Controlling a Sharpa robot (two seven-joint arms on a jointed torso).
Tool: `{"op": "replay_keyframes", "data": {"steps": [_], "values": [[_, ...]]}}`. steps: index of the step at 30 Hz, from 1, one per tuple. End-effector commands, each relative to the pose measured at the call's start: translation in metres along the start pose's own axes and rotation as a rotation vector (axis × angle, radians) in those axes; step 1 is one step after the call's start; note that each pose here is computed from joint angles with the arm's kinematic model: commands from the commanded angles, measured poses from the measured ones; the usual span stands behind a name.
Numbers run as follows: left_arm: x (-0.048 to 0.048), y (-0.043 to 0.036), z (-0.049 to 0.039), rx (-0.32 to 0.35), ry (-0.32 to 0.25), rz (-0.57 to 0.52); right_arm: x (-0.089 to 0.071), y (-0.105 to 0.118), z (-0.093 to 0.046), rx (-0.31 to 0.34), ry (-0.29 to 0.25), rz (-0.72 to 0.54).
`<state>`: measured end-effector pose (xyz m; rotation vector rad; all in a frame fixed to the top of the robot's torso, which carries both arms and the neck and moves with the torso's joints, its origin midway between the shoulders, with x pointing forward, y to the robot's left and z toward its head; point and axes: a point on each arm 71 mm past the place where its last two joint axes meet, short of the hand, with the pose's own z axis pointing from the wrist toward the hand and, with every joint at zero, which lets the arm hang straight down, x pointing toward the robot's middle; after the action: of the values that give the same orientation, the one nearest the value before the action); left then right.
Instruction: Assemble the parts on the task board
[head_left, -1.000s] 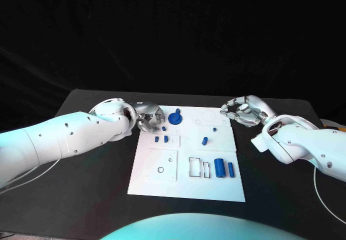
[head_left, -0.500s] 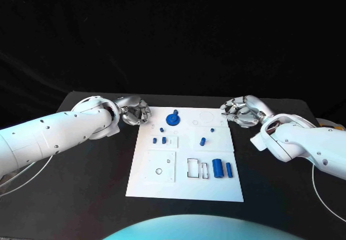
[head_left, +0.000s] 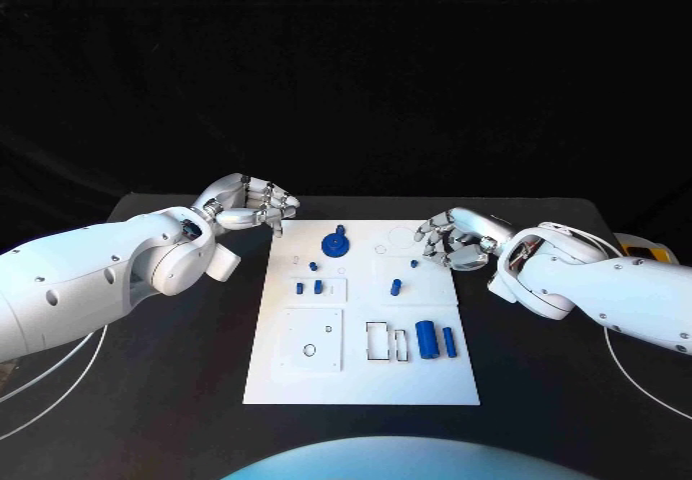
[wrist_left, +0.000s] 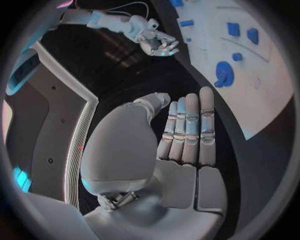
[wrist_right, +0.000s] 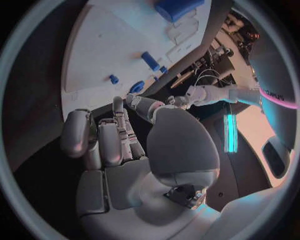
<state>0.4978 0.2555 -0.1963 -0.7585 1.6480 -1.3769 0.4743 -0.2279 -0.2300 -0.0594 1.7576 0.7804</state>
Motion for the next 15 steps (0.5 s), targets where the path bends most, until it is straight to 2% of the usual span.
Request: {"op": "replay_keyframes", "data": {"steps": [1, 8, 15], "values": [[0.0041, -0.0062, -0.0054, 0.051, -0.013, -0.219, 0.009, 0.005, 0.003, 0.0, 0.105, -0.254], [0.0106, -0.0089, -0.0161, 0.057, 0.011, -0.256, 0.014, 0.015, 0.01, 0.001, 0.13, -0.368], [0.0141, -0.0097, -0.0195, 0.054, 0.013, -0.263, 0.015, 0.023, 0.015, 0.0, 0.094, -0.42]]}}
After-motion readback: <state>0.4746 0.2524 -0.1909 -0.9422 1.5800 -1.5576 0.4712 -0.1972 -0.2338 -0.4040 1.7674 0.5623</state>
